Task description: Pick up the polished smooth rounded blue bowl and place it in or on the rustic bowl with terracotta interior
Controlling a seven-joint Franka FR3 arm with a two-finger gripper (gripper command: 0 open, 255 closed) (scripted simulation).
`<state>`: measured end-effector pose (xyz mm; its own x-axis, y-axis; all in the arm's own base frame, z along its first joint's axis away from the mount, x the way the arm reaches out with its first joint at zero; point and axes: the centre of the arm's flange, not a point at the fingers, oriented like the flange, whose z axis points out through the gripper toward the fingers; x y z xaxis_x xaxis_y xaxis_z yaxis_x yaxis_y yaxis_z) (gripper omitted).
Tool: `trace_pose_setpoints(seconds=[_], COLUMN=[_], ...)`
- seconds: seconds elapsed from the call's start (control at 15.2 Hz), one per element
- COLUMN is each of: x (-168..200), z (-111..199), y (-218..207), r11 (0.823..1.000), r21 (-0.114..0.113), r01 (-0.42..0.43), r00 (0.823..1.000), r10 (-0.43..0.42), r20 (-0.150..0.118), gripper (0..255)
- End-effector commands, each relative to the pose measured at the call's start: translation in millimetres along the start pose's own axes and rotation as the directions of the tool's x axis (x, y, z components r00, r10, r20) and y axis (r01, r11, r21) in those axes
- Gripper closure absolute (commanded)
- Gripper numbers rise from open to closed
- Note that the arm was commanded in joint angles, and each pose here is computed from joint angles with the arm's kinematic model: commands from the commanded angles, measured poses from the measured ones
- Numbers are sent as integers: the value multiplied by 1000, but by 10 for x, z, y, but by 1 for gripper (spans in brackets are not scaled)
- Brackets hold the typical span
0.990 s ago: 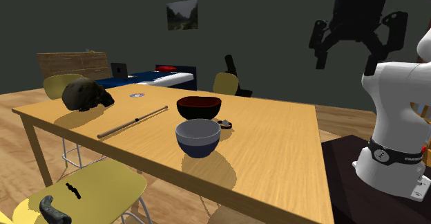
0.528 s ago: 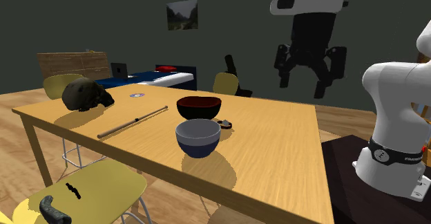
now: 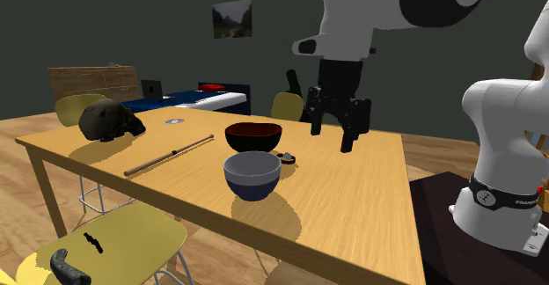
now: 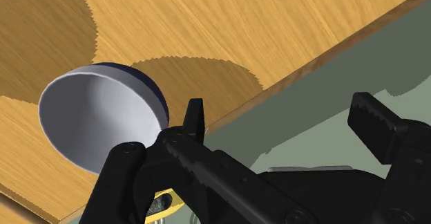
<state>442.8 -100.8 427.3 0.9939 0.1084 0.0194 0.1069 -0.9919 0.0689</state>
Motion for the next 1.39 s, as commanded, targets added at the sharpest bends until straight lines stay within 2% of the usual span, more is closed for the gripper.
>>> trace_pose_setpoints(seconds=[0.0, 0.79, 1.32], x=[105, 891, 902], z=[162, 1051, 1450], y=[161, 1065, 1081], r11=[1000, 999, 999], r21=[-6, -39, -39], r01=[1, 6, 6], r00=[1000, 1000, 1000], r10=[-1, -7, -7], r20=[-4, -27, -27], gripper=[0, 0, 0])
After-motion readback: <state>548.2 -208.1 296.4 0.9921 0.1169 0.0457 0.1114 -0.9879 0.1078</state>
